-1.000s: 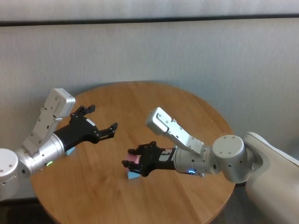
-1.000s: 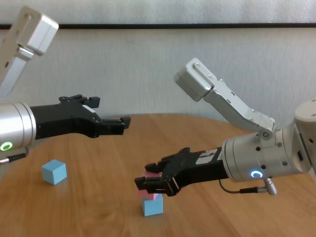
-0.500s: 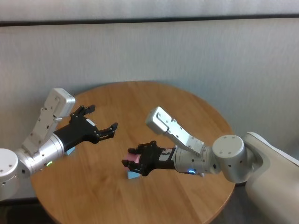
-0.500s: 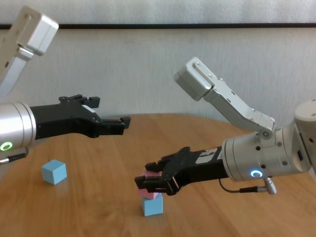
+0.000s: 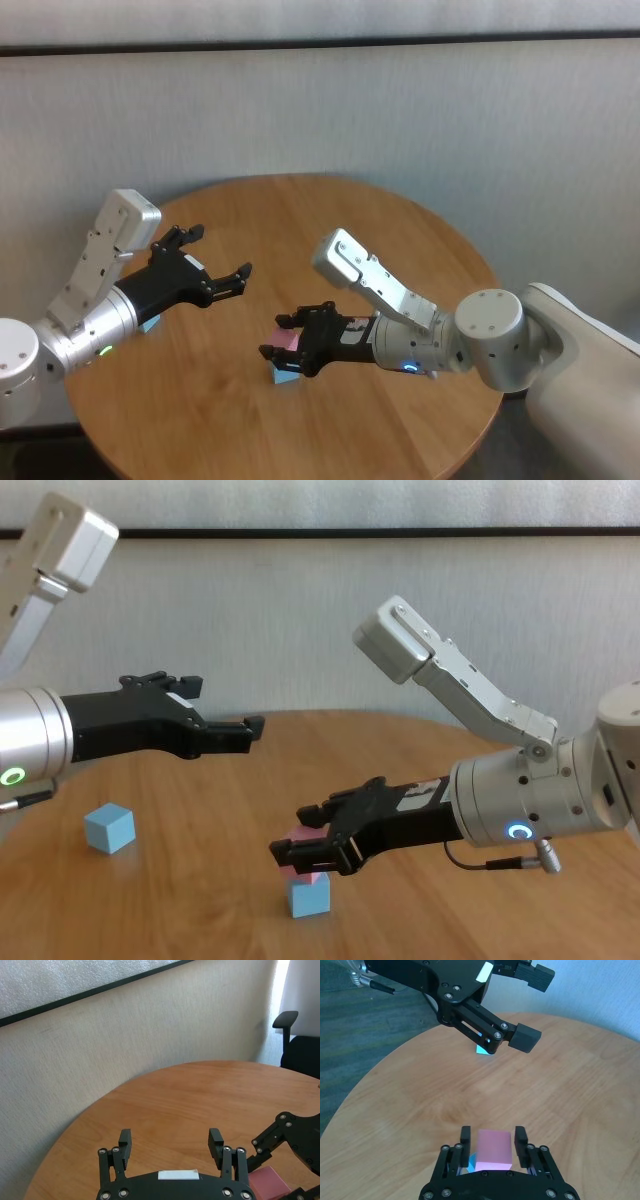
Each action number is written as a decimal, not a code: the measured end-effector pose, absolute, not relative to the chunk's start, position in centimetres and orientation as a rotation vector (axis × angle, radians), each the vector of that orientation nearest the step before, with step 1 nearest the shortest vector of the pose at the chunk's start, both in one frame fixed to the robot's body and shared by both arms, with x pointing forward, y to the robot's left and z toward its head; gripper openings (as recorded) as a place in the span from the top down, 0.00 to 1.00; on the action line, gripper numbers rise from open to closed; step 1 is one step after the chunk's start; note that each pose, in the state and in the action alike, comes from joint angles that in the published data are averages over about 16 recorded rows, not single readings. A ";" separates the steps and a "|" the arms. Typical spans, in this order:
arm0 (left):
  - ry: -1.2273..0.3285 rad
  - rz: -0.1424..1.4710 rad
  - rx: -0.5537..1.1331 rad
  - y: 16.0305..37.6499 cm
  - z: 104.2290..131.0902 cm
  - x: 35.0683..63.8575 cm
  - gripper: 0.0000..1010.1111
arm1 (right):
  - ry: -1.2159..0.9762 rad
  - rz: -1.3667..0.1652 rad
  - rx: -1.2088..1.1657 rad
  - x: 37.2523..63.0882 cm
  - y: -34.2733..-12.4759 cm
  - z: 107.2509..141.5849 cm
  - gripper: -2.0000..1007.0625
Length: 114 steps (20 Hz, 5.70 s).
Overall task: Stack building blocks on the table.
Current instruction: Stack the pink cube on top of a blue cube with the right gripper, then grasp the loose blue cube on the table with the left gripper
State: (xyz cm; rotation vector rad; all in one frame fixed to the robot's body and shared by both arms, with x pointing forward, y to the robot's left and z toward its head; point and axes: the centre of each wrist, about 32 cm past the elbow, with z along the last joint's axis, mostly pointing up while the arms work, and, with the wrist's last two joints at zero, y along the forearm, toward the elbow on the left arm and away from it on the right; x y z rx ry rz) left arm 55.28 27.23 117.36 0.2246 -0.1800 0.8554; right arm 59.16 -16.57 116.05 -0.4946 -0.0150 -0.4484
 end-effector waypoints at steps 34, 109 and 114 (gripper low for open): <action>-0.180 0.855 0.225 27.2 117.4 55.3 0.01 | -0.307 -0.936 -0.324 56.2 -22.2 117.6 0.01; 0.073 0.995 0.432 33.2 114.1 55.5 0.01 | -0.352 -1.027 -0.283 56.1 -22.4 116.7 0.01; 0.082 0.998 0.428 33.5 113.8 55.8 0.01 | -0.352 -1.027 -0.283 56.1 -22.4 116.7 0.01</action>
